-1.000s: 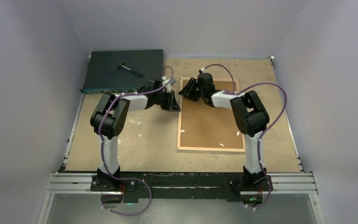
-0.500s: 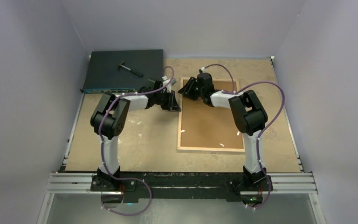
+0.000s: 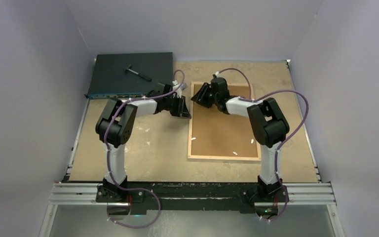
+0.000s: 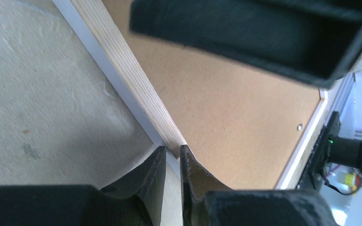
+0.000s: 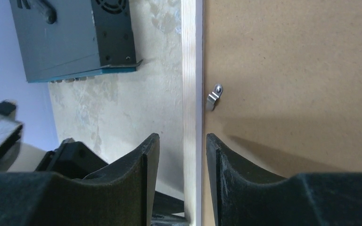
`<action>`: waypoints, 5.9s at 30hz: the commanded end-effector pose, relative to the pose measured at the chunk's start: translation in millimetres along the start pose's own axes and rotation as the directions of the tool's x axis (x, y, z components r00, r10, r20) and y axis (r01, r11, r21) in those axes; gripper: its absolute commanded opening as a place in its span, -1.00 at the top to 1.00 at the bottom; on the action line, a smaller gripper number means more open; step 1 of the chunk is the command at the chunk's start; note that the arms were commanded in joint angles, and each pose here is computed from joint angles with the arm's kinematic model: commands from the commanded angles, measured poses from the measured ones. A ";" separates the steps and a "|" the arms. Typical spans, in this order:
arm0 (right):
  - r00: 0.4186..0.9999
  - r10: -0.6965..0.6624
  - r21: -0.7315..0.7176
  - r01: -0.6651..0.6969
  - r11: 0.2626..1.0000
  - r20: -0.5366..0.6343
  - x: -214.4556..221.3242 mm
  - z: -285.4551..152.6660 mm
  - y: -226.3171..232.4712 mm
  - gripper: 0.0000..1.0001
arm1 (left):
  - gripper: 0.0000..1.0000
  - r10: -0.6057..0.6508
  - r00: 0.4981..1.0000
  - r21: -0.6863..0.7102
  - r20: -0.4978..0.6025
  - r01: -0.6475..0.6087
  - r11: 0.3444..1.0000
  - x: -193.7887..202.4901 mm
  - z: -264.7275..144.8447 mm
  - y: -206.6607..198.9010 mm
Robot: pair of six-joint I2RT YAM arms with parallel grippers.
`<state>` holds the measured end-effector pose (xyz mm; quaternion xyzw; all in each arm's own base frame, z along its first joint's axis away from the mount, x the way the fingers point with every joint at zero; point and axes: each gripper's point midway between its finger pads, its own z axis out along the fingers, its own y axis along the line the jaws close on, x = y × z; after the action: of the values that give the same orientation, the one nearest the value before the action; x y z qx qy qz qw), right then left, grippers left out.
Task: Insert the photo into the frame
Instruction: Install the photo frame at the center of the board, then adjust the photo frame at the center of the board.
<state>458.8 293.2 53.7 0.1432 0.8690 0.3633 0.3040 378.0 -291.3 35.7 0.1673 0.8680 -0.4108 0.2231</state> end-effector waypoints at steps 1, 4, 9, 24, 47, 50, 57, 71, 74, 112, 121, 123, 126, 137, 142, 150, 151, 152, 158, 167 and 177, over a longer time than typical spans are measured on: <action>0.986 -0.100 0.046 0.095 0.994 0.132 -38.7 -32.3 20.2 0.10 | 0.67 0.015 1.000 0.060 0.008 -0.015 0.998 -22.7 -30.5 -23.6; 0.981 -0.153 0.129 0.138 0.982 0.117 -35.3 -31.1 14.8 0.10 | 0.56 0.000 0.999 0.068 0.045 -0.003 0.998 -39.3 -58.3 -22.0; 0.962 -0.259 0.256 0.230 0.939 0.085 -18.7 -16.5 12.7 0.12 | 0.35 0.022 0.996 0.001 0.090 -0.023 1.000 -61.5 -113.1 -4.0; 0.915 -0.404 0.429 0.360 0.828 0.013 11.7 -0.1 -0.9 0.11 | 0.25 0.012 0.987 -0.143 0.160 0.011 0.990 -51.3 -209.3 36.7; 0.869 -0.491 0.445 0.462 0.767 -0.056 41.0 14.3 7.3 0.50 | 0.25 0.048 0.989 -0.183 0.142 -0.022 0.983 -40.7 -225.0 35.8; 0.839 -0.539 0.418 0.516 0.748 -0.073 52.1 11.7 15.8 0.65 | 0.25 0.065 0.989 -0.198 0.136 -0.037 0.980 -41.8 -230.8 35.1; 0.657 -0.725 0.177 0.754 0.632 -0.207 117.1 -1.3 48.2 0.98 | 0.27 0.093 0.986 -0.215 0.136 -0.063 0.975 -42.5 -242.2 27.5; 0.261 -0.933 -0.363 0.868 0.339 -0.248 241.3 -138.4 57.1 1.00 | 0.25 0.102 0.981 -0.212 0.167 -0.065 0.975 -36.9 -239.0 25.2; 0.197 -0.952 -0.435 0.854 0.285 -0.236 258.0 -152.3 59.8 1.00 | 0.24 0.090 0.983 -0.212 0.158 -0.055 0.976 -36.0 -230.0 31.6; 0.297 -0.928 -0.310 0.881 0.357 -0.223 252.6 -171.6 77.0 -0.24 | 0.29 0.056 0.998 -0.343 -0.038 -0.066 0.937 33.5 -217.1 84.3; 0.622 -0.772 -0.240 0.735 0.634 -0.133 214.1 -197.6 97.2 -0.30 | 0.33 0.116 0.962 -0.253 -0.247 -0.180 0.951 91.5 -225.8 88.1; 0.736 -0.653 -0.129 0.640 0.757 -0.177 189.1 -192.6 70.4 -0.31 | 0.35 0.116 0.953 -0.245 -0.279 -0.187 0.951 102.1 -225.0 90.4; 0.860 -0.484 0.093 0.501 0.860 -0.159 149.5 -195.6 18.7 -0.33 | 0.38 0.125 0.943 -0.246 -0.307 -0.206 0.947 110.2 -226.2 95.4; 0.975 -0.222 0.442 0.188 0.877 0.027 64.5 -217.5 -95.2 -0.59 | 0.50 0.140 0.928 -0.267 -0.346 -0.241 0.933 120.0 -218.0 118.3; 0.983 -0.181 0.453 0.148 0.879 0.030 59.4 -203.8 -115.6 -0.56 | 0.52 0.151 0.924 -0.273 -0.352 -0.256 0.927 120.5 -214.8 122.4; 0.991 -0.128 0.457 0.098 0.884 0.037 39.4 -175.5 -130.3 -0.07 | 0.70 0.186 0.912 -0.228 -0.365 -0.281 0.932 117.5 -192.9 114.1; 0.991 -0.125 0.464 0.090 0.881 0.047 32.4 -173.5 -131.7 -0.04 | 0.73 0.191 0.911 -0.224 -0.366 -0.286 0.932 116.1 -188.4 112.2; 0.990 -0.127 0.468 0.085 0.879 0.058 25.2 -172.9 -132.3 -0.01 | 0.74 0.197 0.909 -0.218 -0.367 -0.289 0.932 114.7 -183.4 110.0; 0.984 -0.131 0.496 0.055 0.867 0.121 -21.7 -171.3 -140.7 0.10 | 0.78 0.242 0.900 -0.191 -0.364 -0.326 0.926 99.1 -147.5 94.0; 0.975 -0.156 0.554 0.043 0.831 0.158 -64.9 -172.8 -146.8 -0.27 | 0.81 0.262 0.913 -0.176 -0.312 -0.326 0.929 67.3 -131.2 75.9; 0.926 -0.242 0.433 0.099 0.896 0.289 -90.5 -217.3 -61.7 -0.89 | 0.74 0.284 0.921 -0.174 -0.265 -0.336 0.926 43.6 -172.0 43.6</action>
<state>396.6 63.0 122.4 0.2151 0.8862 0.0701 0.4042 317.9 -122.3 36.9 0.3215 0.9053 -0.2269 0.1599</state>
